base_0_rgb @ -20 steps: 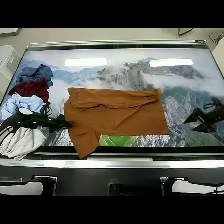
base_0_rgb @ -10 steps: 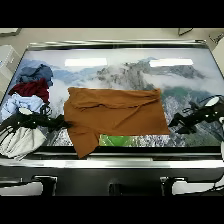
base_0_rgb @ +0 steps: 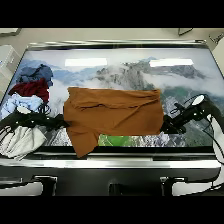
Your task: Fold the clothes and pants, and hang the long-sleeved shirts on hangers.
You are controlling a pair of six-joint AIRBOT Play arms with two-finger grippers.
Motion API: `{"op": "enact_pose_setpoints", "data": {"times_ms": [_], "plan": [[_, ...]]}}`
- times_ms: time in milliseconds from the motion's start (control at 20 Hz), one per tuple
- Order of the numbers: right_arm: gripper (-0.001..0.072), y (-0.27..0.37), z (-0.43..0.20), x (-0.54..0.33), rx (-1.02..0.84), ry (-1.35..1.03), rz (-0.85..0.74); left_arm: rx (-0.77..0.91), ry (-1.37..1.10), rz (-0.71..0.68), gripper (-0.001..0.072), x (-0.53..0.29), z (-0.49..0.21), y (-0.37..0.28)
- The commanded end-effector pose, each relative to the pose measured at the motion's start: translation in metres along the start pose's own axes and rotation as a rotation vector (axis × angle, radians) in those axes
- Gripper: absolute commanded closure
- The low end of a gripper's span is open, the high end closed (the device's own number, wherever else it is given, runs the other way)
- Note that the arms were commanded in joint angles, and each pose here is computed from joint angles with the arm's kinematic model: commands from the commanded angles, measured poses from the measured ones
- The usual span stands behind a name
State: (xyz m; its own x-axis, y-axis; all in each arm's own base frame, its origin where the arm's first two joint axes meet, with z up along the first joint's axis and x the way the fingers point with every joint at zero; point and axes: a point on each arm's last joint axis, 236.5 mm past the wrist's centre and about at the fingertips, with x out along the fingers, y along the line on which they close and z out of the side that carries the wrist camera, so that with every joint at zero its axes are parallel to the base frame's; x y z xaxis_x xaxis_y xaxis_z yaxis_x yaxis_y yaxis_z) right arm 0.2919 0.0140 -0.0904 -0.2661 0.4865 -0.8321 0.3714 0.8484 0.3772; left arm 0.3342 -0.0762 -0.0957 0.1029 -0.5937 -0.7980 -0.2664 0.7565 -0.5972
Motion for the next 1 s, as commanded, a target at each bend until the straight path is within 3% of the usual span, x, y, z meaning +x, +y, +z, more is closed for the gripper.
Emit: {"op": "enact_pose_setpoints", "data": {"times_ms": [0,150,250,450,600,700,950], "plan": [[0.0658,0.006,-0.009,-0.005,-0.012,0.014,0.002,0.018,0.011,-0.015,0.0687,-0.007,0.002,-0.009],[0.0663,0.016,-0.003,-0.028,-0.073,-0.071,-0.002,0.082,0.003,-0.037,0.0688,-0.026,0.012,-0.029],[0.0664,0.028,0.015,-0.075,-0.135,-0.232,-0.044,0.186,-0.131,-0.043,0.0688,-0.067,0.042,-0.063],[0.0664,0.109,0.03,-0.28,-0.347,-0.896,-0.087,0.561,-0.689,-0.065,0.0688,-0.267,0.082,-0.21],[0.0663,0.175,-0.067,-0.46,-0.522,-1.492,-0.138,0.843,-1.187,-0.104,0.0688,-0.446,0.005,-0.328],[0.0663,0.196,-0.16,-0.523,-0.58,-1.773,-0.155,0.975,-1.432,-0.123,0.0688,-0.521,-0.079,-0.371],[0.0663,0.199,-0.3,-0.543,-0.627,-2.026,-0.181,1.093,-1.632,-0.161,0.0689,-0.564,-0.202,-0.39]]}}
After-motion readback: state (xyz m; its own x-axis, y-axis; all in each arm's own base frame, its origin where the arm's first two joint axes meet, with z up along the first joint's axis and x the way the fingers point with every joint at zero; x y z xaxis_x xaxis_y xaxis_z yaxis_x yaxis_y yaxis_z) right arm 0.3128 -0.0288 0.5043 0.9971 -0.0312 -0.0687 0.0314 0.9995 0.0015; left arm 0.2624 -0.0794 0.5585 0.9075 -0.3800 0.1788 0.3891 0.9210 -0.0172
